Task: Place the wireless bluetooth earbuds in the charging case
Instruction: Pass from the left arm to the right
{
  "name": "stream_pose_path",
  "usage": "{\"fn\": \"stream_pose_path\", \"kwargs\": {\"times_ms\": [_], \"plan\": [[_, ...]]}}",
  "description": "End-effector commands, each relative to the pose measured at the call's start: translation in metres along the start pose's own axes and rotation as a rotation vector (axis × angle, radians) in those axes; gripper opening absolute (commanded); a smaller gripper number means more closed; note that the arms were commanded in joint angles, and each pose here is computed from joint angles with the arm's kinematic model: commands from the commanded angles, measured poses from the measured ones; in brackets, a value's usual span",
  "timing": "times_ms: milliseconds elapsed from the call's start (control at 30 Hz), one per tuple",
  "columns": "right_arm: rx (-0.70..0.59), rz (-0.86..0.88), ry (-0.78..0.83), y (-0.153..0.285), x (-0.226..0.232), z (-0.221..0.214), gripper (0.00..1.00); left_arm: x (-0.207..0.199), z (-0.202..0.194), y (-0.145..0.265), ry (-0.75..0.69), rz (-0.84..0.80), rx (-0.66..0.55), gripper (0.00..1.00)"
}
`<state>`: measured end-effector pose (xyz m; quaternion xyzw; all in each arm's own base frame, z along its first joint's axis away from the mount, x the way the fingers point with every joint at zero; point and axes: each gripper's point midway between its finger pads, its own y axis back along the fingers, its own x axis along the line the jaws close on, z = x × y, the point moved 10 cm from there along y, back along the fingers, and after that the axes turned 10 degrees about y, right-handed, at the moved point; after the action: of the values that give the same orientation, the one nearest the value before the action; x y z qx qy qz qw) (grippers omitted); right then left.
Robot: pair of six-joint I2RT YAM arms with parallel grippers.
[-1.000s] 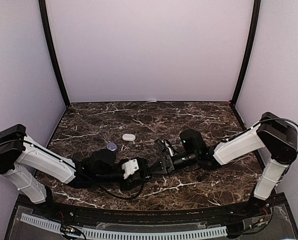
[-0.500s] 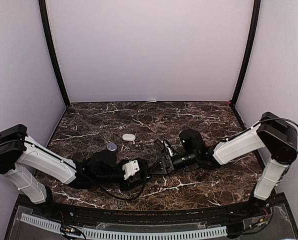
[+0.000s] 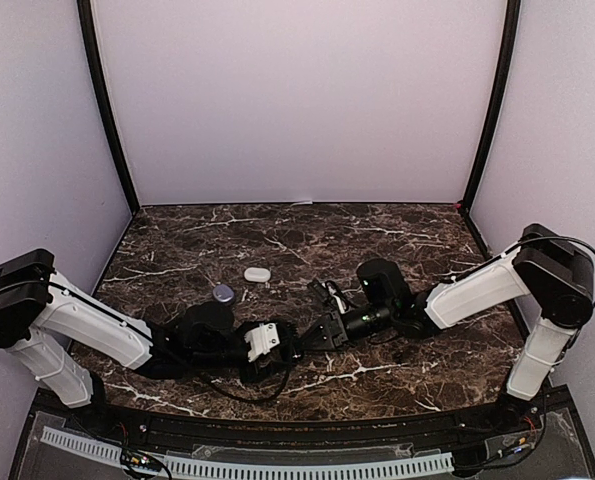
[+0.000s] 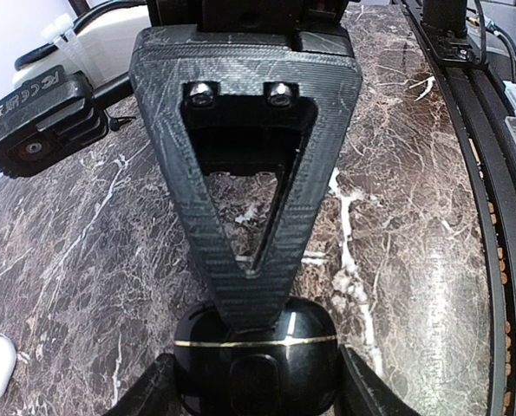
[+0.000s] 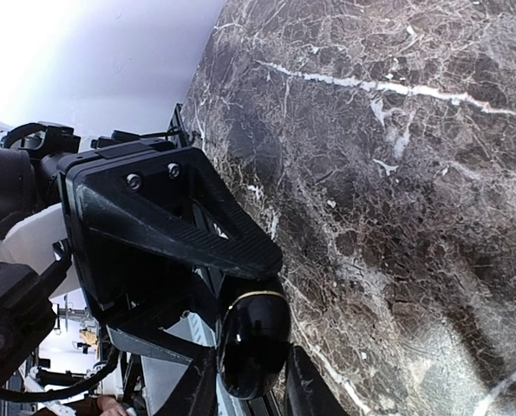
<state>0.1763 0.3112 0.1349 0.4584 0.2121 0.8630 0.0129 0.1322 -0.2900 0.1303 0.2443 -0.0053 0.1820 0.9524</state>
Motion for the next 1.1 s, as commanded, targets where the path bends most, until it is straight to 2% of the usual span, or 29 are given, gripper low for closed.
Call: {"fn": "stream_pose_path", "kwargs": {"times_ms": [0, 33, 133, 233, 400, 700, 1067], "plan": [[-0.022, 0.05, 0.058, -0.002, 0.012, 0.008, 0.25, 0.0, 0.004, -0.001, -0.016, 0.01, -0.015, 0.55], [-0.023, 0.052, 0.058, -0.001, 0.012, 0.008, 0.26, -0.001, 0.005, -0.001, -0.018, 0.011, -0.016, 0.55], [-0.022, 0.055, 0.06, -0.001, 0.013, 0.009, 0.4, -0.001, 0.005, -0.001, -0.02, 0.015, -0.015, 0.55], [-0.016, 0.054, 0.057, -0.003, 0.011, 0.007, 0.42, -0.001, 0.005, 0.0, -0.021, 0.016, -0.017, 0.55], [-0.008, 0.065, 0.05, -0.006, 0.008, 0.005, 0.38, -0.001, 0.006, 0.001, -0.024, 0.021, -0.025, 0.55], [0.0, 0.061, 0.044, -0.008, 0.005, 0.004, 0.37, -0.001, 0.007, 0.003, -0.024, 0.02, -0.039, 0.55], [0.002, 0.064, 0.039, -0.009, 0.003, 0.003, 0.28, -0.002, 0.008, 0.006, -0.025, 0.012, -0.055, 0.55]]}}
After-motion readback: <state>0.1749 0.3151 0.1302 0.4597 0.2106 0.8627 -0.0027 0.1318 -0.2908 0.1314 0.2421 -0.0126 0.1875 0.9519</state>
